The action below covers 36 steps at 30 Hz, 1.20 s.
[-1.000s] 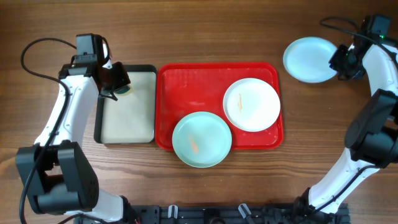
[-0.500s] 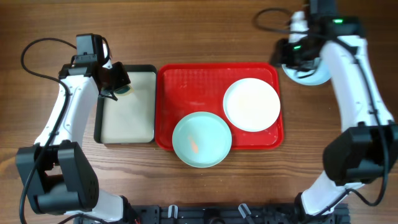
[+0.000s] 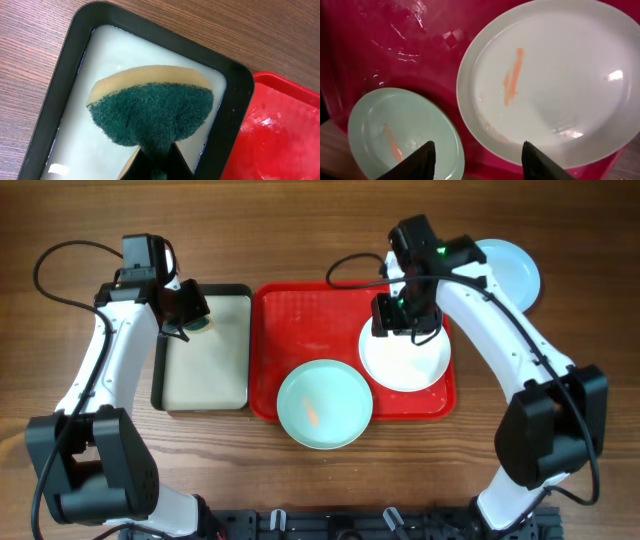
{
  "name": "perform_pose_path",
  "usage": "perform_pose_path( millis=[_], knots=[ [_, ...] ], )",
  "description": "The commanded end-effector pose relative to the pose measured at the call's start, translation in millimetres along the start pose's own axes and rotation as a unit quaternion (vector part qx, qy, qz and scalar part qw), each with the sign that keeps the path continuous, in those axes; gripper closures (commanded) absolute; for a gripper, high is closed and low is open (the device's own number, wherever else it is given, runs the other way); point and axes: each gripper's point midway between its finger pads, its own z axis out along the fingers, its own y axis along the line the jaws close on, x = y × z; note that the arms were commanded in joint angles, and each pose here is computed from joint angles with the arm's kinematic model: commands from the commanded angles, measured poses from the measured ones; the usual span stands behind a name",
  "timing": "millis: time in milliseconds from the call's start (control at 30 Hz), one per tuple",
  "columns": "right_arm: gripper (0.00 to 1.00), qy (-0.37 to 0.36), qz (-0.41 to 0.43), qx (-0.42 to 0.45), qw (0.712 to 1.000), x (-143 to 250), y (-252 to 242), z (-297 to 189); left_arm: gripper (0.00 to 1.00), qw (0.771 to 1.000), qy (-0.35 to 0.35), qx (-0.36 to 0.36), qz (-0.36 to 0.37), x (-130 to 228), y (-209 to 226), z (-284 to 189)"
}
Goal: Clean dirty plates on tray and stack at the side
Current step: 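Move the right gripper to the light-green plate and grasp its rim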
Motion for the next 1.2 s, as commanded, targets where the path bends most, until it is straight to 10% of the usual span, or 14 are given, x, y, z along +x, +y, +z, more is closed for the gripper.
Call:
perform_pose_path(
  millis=[0, 1167],
  knots=[
    [0.46, 0.016, 0.026, 0.012, 0.999, 10.6, -7.2, 16.8, 0.96, 1.0, -0.004, 0.01, 0.014, -2.5, -4.9, -2.3],
    [0.6, 0.127, -0.024, 0.087, 0.988, 91.1, 21.7, 38.7, 0.96, 1.0, -0.005, 0.01, 0.014, -2.6, -5.0, -2.3]
  ],
)
